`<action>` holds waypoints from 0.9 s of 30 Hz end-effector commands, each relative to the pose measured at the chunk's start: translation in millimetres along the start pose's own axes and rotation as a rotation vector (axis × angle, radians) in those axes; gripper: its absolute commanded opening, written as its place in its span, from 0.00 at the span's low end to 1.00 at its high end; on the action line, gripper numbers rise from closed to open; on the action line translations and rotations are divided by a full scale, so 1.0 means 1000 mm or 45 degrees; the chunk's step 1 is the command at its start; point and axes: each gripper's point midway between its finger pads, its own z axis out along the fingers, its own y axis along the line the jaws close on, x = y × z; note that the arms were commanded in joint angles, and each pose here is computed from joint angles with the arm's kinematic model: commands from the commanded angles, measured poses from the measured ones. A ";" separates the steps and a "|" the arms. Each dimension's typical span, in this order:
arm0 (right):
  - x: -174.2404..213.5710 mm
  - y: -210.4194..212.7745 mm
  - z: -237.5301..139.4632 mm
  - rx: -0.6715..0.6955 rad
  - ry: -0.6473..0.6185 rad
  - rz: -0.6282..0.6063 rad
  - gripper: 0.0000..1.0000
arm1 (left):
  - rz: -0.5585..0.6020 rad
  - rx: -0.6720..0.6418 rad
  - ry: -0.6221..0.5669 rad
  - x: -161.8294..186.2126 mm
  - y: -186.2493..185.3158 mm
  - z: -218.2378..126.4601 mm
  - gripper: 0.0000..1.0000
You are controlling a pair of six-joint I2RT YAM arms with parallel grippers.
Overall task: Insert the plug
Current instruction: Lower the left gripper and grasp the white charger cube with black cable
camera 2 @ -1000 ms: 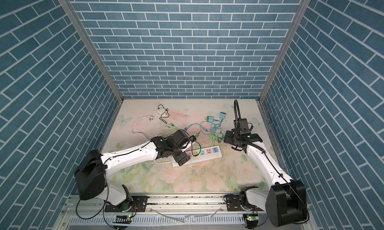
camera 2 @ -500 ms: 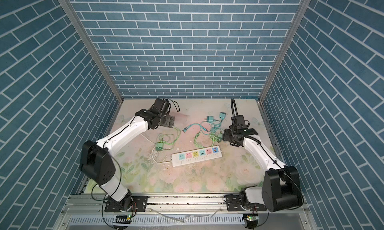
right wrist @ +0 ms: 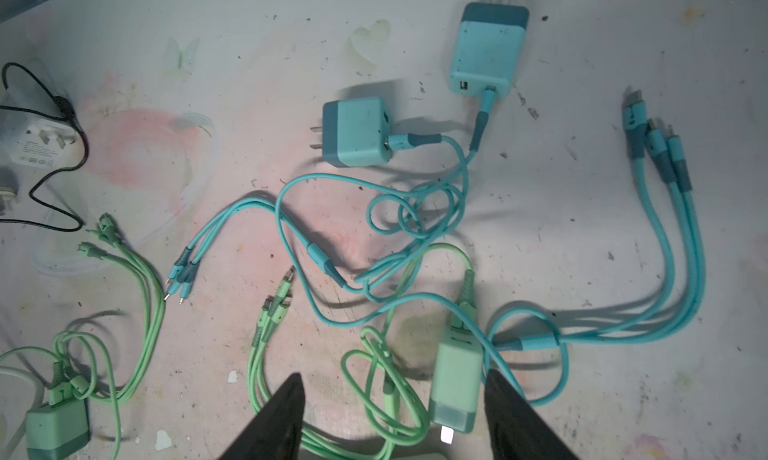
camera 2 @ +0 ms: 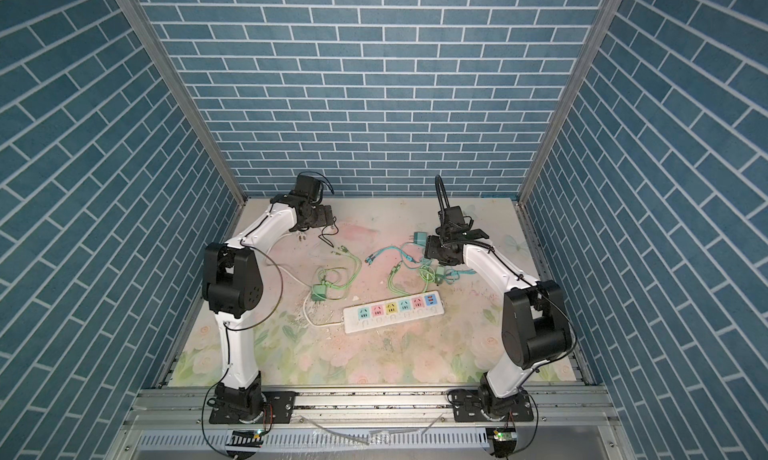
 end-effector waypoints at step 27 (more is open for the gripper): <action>0.004 0.035 0.013 -0.171 0.067 -0.155 0.67 | -0.449 0.033 -0.005 -0.004 -0.007 0.066 1.00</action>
